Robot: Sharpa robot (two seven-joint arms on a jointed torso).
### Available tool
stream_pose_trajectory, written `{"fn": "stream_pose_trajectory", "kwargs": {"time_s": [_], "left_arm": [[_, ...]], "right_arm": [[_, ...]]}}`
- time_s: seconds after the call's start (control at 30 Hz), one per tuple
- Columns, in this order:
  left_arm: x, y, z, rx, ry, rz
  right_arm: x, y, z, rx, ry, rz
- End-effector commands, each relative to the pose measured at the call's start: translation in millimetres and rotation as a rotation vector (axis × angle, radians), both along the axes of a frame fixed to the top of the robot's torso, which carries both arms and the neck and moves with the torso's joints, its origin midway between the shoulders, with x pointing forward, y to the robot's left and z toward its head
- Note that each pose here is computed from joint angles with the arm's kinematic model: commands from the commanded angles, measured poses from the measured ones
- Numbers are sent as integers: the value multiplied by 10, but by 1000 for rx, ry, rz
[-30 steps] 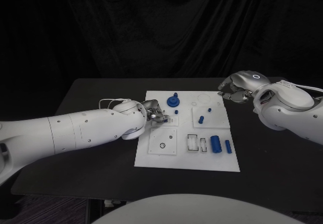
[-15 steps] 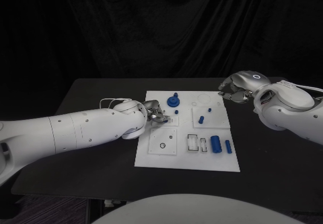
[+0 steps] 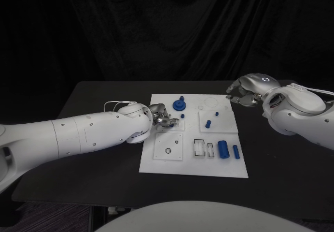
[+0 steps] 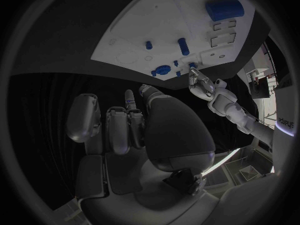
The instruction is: Assemble the parts on the task board
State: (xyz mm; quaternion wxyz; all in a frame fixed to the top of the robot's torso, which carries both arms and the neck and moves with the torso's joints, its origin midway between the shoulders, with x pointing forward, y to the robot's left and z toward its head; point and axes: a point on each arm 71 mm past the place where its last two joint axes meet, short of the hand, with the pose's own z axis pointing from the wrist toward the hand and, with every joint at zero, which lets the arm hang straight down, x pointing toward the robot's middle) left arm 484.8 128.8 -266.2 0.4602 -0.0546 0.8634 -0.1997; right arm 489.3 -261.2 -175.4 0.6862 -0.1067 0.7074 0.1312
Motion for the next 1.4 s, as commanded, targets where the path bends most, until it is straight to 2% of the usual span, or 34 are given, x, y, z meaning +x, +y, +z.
{"fn": "stream_pose_trajectory", "kwargs": {"time_s": [0.03, 0.57, 1.0, 1.4], "left_arm": [[-25, 0, -49, 5, 21, -12], [-9, 39, -58, -5, 3, 9], [22, 42, -50, -48, -26, -40], [39, 63, -89, -43, -16, -50]], "right_arm": [[0, -15, -13, -5, 3, -16], [-4, -18, -21, -6, 7, -16], [-5, -23, -28, -7, 8, -18], [-9, -32, -30, -7, 9, -21]]}}
